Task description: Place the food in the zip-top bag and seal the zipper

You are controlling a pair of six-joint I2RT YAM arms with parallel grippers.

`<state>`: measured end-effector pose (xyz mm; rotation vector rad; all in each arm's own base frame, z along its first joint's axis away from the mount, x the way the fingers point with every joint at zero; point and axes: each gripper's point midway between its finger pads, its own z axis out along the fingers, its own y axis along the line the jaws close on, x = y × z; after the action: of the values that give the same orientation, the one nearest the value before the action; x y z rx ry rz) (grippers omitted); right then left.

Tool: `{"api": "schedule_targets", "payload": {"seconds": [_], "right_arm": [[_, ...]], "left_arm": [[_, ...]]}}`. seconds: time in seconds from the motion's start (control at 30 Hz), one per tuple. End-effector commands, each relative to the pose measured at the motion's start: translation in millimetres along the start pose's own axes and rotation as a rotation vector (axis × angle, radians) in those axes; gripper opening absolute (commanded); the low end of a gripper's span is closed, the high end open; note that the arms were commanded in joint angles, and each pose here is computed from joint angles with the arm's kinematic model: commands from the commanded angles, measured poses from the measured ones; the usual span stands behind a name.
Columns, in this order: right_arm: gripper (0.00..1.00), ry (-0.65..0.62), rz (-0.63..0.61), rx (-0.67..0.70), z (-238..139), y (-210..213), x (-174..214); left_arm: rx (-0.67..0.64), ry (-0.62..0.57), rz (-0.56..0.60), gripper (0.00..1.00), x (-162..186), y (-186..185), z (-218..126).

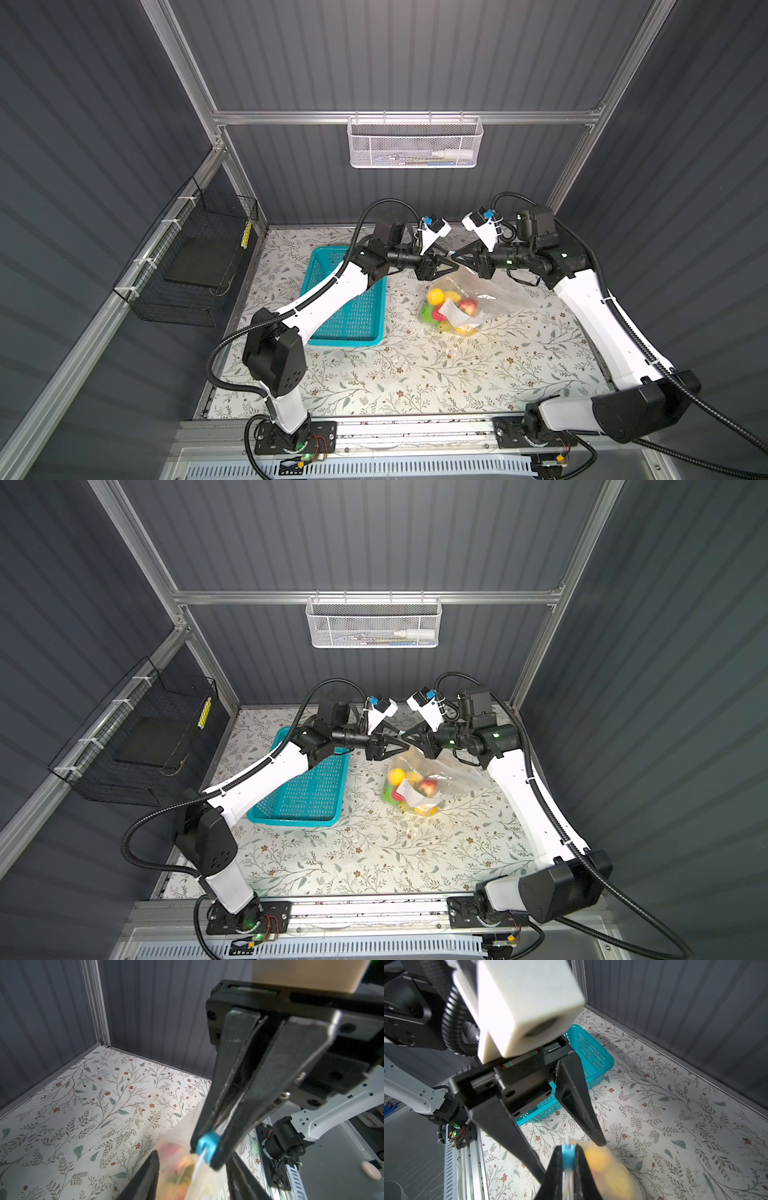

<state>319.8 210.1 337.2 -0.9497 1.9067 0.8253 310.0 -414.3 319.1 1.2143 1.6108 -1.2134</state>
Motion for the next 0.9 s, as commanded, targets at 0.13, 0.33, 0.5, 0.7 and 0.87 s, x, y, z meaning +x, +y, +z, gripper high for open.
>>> {"api": "schedule_targets", "payload": {"seconds": [0.13,0.33,0.5,0.7,0.87], "right_arm": [[0.08,0.000,0.017,-0.038,-3.5,9.7,5.9],[0.07,0.030,0.039,-0.033,-6.8,11.3,22.5],[0.07,0.109,0.021,0.052,-10.4,-1.7,44.7],[0.06,0.171,0.016,0.112,-15.1,-11.9,62.5],[0.06,0.176,0.022,0.135,-18.9,-15.2,67.1]], "left_arm": [[-0.030,-0.035,0.045,0.00,-19.4,0.2,-0.6],[-0.121,-0.020,0.098,0.00,-17.9,5.3,-12.3],[-0.094,-0.025,0.111,0.00,-20.8,-3.1,-15.3],[-0.092,-0.045,0.121,0.00,-24.7,-7.4,-19.9],[-0.118,-0.069,0.122,0.00,-28.8,-5.3,-26.4]]}}
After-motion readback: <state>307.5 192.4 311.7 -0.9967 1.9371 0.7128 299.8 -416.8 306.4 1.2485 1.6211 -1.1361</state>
